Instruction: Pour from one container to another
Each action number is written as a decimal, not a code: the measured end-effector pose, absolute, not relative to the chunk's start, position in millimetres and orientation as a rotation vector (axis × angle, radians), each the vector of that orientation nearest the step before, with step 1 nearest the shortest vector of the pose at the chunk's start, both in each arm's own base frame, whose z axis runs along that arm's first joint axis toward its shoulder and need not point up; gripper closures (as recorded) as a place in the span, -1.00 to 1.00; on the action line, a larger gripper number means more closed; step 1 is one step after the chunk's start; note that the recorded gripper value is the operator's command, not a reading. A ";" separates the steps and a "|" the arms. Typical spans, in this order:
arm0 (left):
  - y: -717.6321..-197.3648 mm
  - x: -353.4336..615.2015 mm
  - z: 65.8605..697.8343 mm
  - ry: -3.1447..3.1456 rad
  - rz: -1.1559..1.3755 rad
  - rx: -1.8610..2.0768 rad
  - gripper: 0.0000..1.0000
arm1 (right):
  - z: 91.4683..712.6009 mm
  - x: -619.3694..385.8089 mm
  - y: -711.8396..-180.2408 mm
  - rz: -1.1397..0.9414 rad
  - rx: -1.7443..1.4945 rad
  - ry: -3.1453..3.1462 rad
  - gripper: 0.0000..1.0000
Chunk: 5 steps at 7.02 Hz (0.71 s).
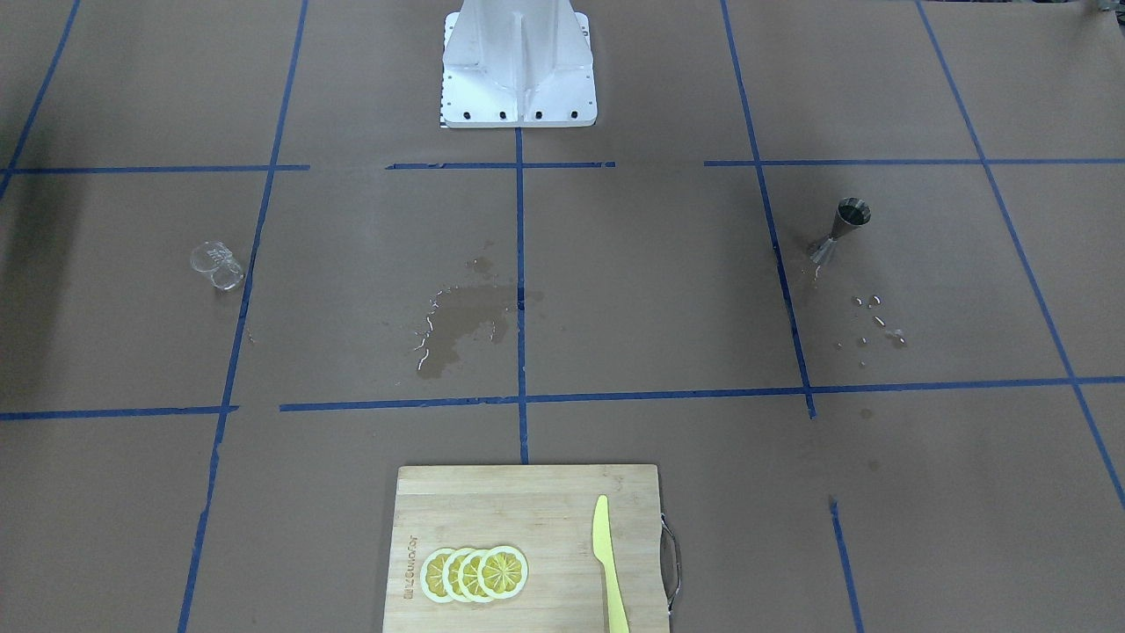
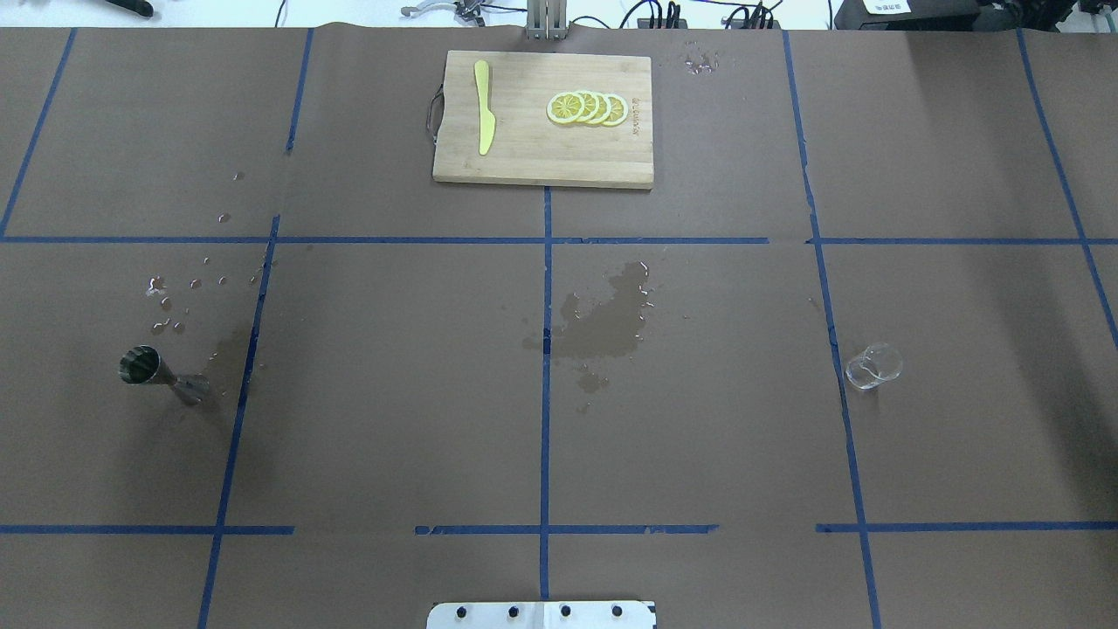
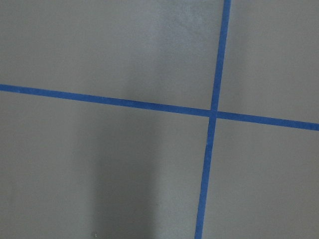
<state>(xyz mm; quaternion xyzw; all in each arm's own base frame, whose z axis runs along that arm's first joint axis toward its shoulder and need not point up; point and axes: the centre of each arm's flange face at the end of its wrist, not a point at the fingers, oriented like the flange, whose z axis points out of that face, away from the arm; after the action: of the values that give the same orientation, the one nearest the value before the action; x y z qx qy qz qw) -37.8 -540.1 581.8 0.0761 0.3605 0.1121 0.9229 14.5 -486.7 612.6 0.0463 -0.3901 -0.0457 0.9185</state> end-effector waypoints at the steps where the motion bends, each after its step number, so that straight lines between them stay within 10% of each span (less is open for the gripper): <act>1: -541.2 -38.0 580.4 0.740 0.235 0.162 -1.00 | 612.3 6.7 -487.1 -0.091 0.084 -0.802 -1.00; 5: -515.5 -40.5 602.7 0.746 0.219 0.119 -1.00 | 611.4 1.9 -486.7 -0.087 0.076 -0.805 -1.00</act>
<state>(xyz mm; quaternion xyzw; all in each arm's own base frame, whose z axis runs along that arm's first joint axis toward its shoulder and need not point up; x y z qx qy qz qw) -40.5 -515.5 602.7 0.0582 0.3633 0.1066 0.9237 1.9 -486.7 611.4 0.0368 -0.3915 -0.0421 0.9185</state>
